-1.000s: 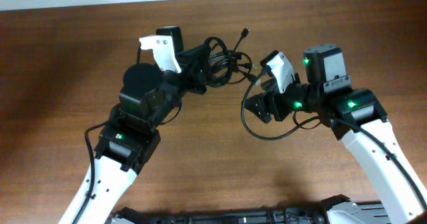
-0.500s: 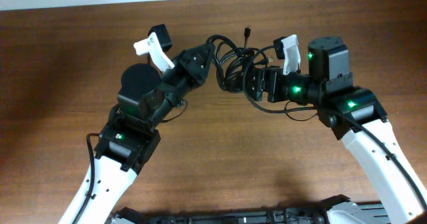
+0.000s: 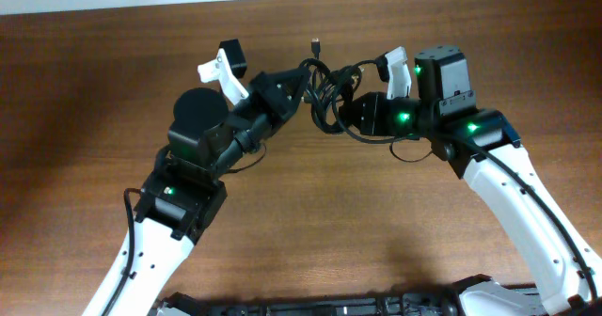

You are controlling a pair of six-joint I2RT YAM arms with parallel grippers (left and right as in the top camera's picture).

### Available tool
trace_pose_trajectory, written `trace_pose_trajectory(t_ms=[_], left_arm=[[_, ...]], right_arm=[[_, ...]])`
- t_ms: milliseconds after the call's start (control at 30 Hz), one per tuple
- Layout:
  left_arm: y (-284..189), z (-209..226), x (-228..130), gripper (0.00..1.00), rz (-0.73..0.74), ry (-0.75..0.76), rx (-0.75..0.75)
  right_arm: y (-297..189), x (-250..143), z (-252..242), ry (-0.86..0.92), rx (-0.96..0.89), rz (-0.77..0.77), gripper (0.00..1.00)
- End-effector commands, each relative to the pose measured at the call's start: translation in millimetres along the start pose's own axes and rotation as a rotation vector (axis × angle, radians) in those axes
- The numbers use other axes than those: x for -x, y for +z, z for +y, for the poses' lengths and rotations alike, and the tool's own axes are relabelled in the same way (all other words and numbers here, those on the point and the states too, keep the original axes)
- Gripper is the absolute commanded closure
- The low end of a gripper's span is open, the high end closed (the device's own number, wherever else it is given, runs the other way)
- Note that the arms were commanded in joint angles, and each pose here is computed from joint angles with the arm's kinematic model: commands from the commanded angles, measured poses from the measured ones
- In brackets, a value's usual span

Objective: Untangle cables

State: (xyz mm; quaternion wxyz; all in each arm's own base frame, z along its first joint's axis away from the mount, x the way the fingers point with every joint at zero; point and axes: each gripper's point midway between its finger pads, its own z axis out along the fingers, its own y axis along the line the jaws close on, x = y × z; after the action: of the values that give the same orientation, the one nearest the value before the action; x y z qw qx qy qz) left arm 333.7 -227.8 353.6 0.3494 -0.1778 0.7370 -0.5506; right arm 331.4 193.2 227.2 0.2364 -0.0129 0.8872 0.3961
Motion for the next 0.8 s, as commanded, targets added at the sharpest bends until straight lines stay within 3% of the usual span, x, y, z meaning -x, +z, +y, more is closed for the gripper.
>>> trace_pose_trajectory(t_ms=[0, 67, 200, 233, 267, 400, 600, 767], left_arm=[[-6.6, 17.4, 17.4, 0.72, -0.098, 0.029, 0.103], [-9.0, 30.2, 19.3, 0.64, -0.099, 0.016, 0.151], [-9.4, 32.8, 18.6, 0.64, -0.095, 0.013, 0.162], [-9.6, 33.9, 18.2, 0.54, -0.093, 0.025, 0.167], [-9.6, 34.1, 17.9, 0.35, -0.083, 0.125, 0.172], [-9.7, 39.7, -1.5, 0.13, 0.046, 0.404, 0.173], [-16.7, 66.3, -18.2, 0.09, 0.141, 0.408, 0.265], [-13.7, 55.1, -17.9, 0.08, 0.138, 0.418, 0.213]], right_arm=[[4.0, -0.3, -7.1, -0.012, -0.025, 0.006, 0.96], [4.0, -0.2, -7.1, -0.014, -0.025, 0.005, 0.96], [3.9, 0.0, -7.0, -0.014, -0.025, 0.005, 0.96], [3.2, 0.3, -6.8, -0.015, -0.025, 0.002, 0.96], [2.0, 1.2, -5.9, -0.034, -0.025, -0.003, 0.96], [-11.4, 12.8, -8.2, -0.041, -0.028, -0.056, 0.96], [-38.2, 34.4, -2.5, -0.064, 0.007, -0.157, 0.96], [-42.9, 34.9, 21.0, -0.116, 0.113, -0.156, 0.96]])
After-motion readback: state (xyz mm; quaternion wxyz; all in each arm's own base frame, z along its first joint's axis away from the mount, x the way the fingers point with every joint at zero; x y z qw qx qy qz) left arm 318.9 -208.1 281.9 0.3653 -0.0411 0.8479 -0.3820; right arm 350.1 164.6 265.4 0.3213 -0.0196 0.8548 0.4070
